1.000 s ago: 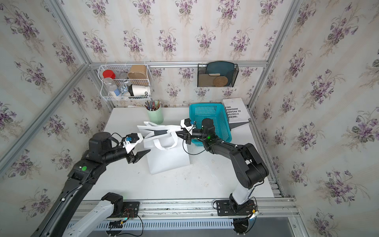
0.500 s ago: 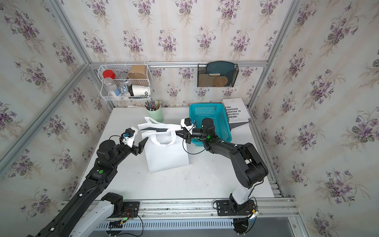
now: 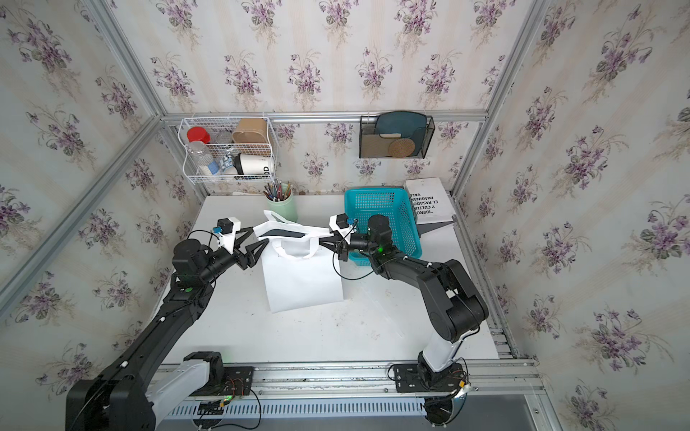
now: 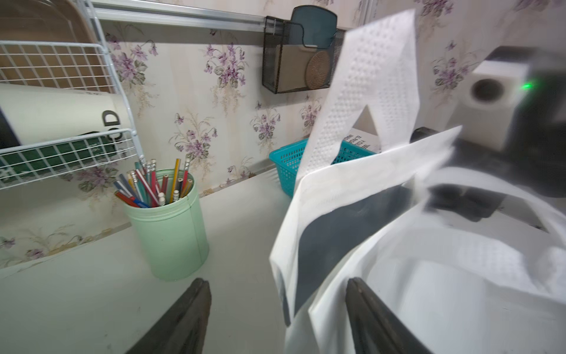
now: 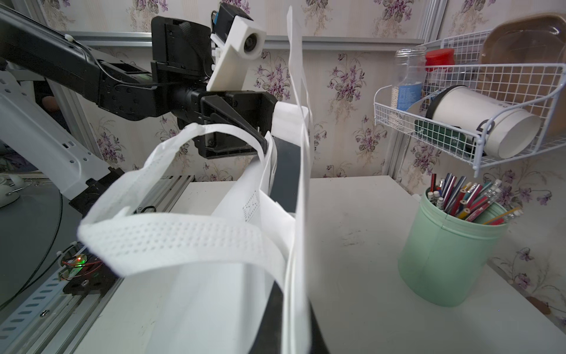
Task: Place the ice pack in the delivery bag
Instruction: Adjust the delivery bag at the center of the board.
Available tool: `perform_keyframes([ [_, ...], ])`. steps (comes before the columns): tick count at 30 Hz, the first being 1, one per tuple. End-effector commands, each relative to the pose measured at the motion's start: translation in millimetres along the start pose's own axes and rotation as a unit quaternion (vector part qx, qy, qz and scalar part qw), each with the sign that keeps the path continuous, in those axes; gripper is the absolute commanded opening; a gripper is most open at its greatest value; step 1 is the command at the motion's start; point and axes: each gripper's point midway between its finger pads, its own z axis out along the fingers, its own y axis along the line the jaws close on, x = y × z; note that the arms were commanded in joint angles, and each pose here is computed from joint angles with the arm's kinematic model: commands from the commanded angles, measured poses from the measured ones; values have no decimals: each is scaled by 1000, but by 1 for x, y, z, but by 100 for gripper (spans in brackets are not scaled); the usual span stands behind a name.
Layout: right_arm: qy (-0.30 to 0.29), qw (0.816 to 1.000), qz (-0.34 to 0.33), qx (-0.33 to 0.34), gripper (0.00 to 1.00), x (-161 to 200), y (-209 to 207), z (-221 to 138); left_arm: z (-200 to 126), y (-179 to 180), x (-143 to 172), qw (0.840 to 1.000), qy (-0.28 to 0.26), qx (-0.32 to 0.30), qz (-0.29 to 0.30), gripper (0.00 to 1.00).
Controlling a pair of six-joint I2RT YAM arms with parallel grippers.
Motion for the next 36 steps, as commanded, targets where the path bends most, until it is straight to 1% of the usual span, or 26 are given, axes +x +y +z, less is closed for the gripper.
perform_keyframes([
  [1, -15, 1000, -14, -9, 0, -9, 2, 0, 1, -33, -9, 992, -14, 124, -13, 71],
  [4, -15, 1000, -13, -9, 0, -10, 2, 1, 4, -41, -2, 984, 2, 174, -34, 69],
  [6, -15, 1000, -12, -9, 0, -10, 2, 1, 5, -40, 3, 984, 8, 174, -34, 68],
  [9, -13, 1000, -11, -8, 0, -10, 2, 0, 5, -34, 14, 989, 24, 146, -19, 63],
  [10, -13, 1000, -11, -9, 0, -10, 2, 1, 5, -33, 17, 989, 30, 142, -16, 58],
  [13, -12, 1000, -9, -9, 0, -9, 3, 0, 6, -33, 20, 988, 35, 148, -11, 38],
  [14, -12, 1000, -9, -9, 0, -9, 3, 0, 6, -34, 20, 987, 36, 155, -13, 34],
  [15, -12, 1000, -7, -9, 0, -9, 2, 1, 6, -36, 19, 986, 35, 163, -14, 31],
  [18, -12, 1000, -4, -7, 0, -9, 1, 1, 5, -39, 19, 985, 33, 171, -11, 29],
  [19, -11, 1000, -3, -5, 0, -9, 1, 1, 4, -41, 19, 985, 31, 172, -5, 27],
  [23, 3, 1000, 8, 12, 0, -2, -6, 1, 1, -40, 20, 986, 31, 162, 9, 1],
  [25, 23, 999, 14, 30, 0, 5, -14, 0, -1, -39, 20, 987, 34, 158, 7, 0],
  [28, 61, 996, 28, 60, 6, 17, -29, 0, -7, -41, 18, 985, 34, 167, 8, 0],
  [31, 62, 996, 21, 63, 14, 14, -31, -2, -12, -40, 18, 985, 41, 165, 7, 0],
  [32, 57, 996, 16, 59, 18, 11, -29, -3, -13, -39, 19, 986, 45, 161, 6, 0],
  [34, 46, 998, 11, 48, 34, 7, -23, -3, -14, -39, 18, 986, 46, 163, 7, 0],
  [36, 37, 999, 6, 31, 46, 4, -16, -3, -14, -41, 17, 985, 45, 167, 7, 0],
])
